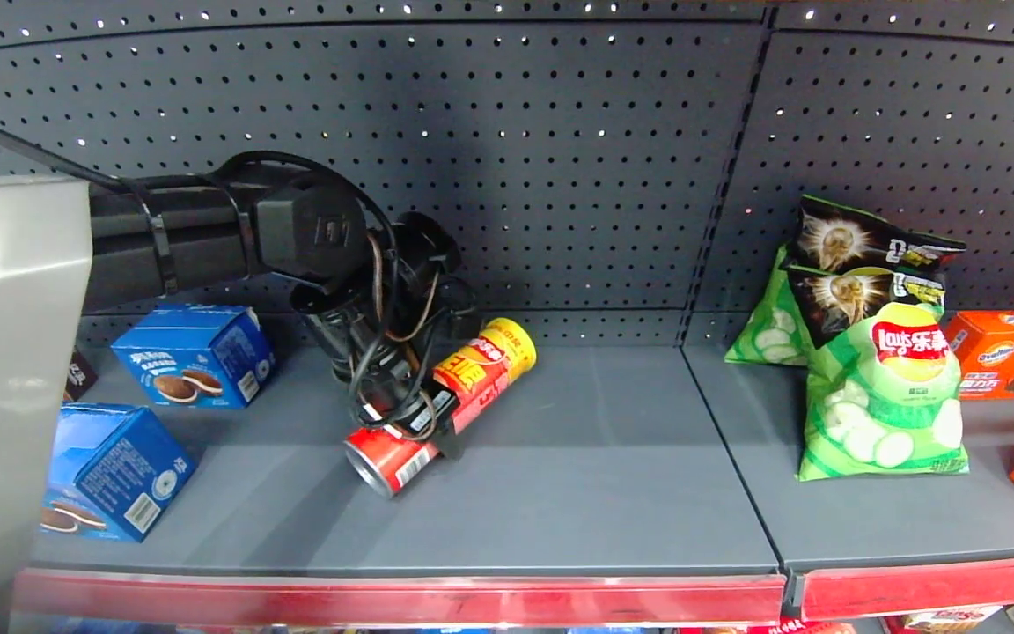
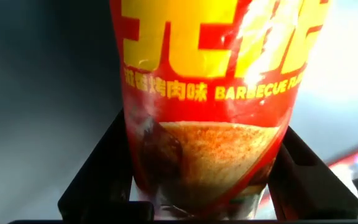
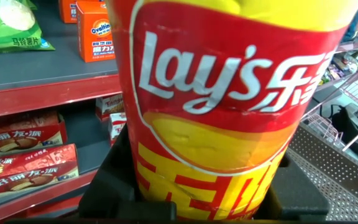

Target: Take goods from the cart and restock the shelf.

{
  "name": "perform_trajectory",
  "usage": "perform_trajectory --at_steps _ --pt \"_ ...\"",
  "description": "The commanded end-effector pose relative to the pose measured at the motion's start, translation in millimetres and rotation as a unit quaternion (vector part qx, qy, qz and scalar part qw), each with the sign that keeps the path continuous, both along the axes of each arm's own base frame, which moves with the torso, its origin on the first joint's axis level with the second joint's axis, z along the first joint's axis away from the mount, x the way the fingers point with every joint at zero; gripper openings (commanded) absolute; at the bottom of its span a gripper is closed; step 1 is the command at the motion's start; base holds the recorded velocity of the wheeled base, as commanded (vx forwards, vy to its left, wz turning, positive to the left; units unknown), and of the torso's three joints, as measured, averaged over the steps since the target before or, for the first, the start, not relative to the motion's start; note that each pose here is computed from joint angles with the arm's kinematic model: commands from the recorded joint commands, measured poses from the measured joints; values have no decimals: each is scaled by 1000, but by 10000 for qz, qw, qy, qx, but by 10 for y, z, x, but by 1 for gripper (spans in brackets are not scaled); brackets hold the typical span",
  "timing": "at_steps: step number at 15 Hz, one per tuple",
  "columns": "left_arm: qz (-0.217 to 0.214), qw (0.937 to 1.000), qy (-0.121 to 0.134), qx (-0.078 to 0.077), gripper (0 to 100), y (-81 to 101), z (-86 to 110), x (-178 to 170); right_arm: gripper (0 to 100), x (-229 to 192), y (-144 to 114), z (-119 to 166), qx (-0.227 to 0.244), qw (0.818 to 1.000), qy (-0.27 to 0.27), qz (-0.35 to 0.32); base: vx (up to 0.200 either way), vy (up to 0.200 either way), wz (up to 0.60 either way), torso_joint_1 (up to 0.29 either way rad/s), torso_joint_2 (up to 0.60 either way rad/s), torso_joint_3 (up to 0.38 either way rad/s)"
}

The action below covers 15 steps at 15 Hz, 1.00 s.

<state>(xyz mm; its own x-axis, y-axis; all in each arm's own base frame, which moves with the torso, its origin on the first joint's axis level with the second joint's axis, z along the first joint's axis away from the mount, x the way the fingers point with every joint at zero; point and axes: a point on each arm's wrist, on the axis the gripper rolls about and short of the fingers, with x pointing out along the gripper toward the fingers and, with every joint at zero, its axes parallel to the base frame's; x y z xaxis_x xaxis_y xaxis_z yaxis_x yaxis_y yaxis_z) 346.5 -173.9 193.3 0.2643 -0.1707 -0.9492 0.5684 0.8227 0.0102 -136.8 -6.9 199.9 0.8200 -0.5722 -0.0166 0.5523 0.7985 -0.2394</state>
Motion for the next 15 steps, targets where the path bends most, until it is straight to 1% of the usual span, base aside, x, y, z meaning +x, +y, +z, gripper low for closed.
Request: perform_trajectory --at_steps 1,2,3,4,5,6,7,8,9,11,12,13,15 --pt "51 9984 -529 -180 0 45 270 -82 0 1 0 4 4 10000 -2 1 0 0 0 0 0 0" --pt "133 9956 -911 -187 0 48 358 -69 0 1 0 4 4 10000 -2 1 0 0 0 0 0 0" --pt "207 9932 -1131 -189 0 60 419 -68 0 3 0 1 4 10000 6 1 0 0 0 0 0 0" --pt "343 9896 -1380 -235 0 91 525 -94 0 3 0 1 4 10000 6 1 0 0 0 0 0 0" --pt "401 9874 -1505 -273 0 132 622 -147 0 4 0 3 -2 10000 2 9 0 0 0 0 0 0" --pt "401 9874 -1505 -273 0 132 622 -147 0 4 0 3 -2 10000 2 9 0 0 0 0 0 0" --pt "510 9827 -1760 -273 0 192 790 -254 0 4 1 6 -3 10000 -13 16 0 0 0 0 0 0" --pt "524 9813 -1834 -278 0 213 852 -304 0 4 1 7 -3 10000 -21 24 0 0 0 0 0 0" --pt "526 9794 -1922 -321 0 263 972 -417 0 -1 1 14 -4 10000 -44 24 0 0 0 0 0 0" --pt "535 9798 -1905 -288 0 371 1133 -634 0 -4 2 16 -4 10000 -51 39 0 0 0 0 0 0" --pt "564 9794 -1922 -237 0 446 1232 -779 0 -6 2 19 -4 10000 -59 47 0 0 0 0 0 0" --pt "575 9783 -1974 -251 0 511 1326 -909 0 -3 2 16 -4 10000 -51 55 0 0 0 0 0 0" --pt "591 9795 -1913 -223 0 636 1449 -1155 0 6 3 9 4 10000 -33 85 0 0 0 0 0 0"
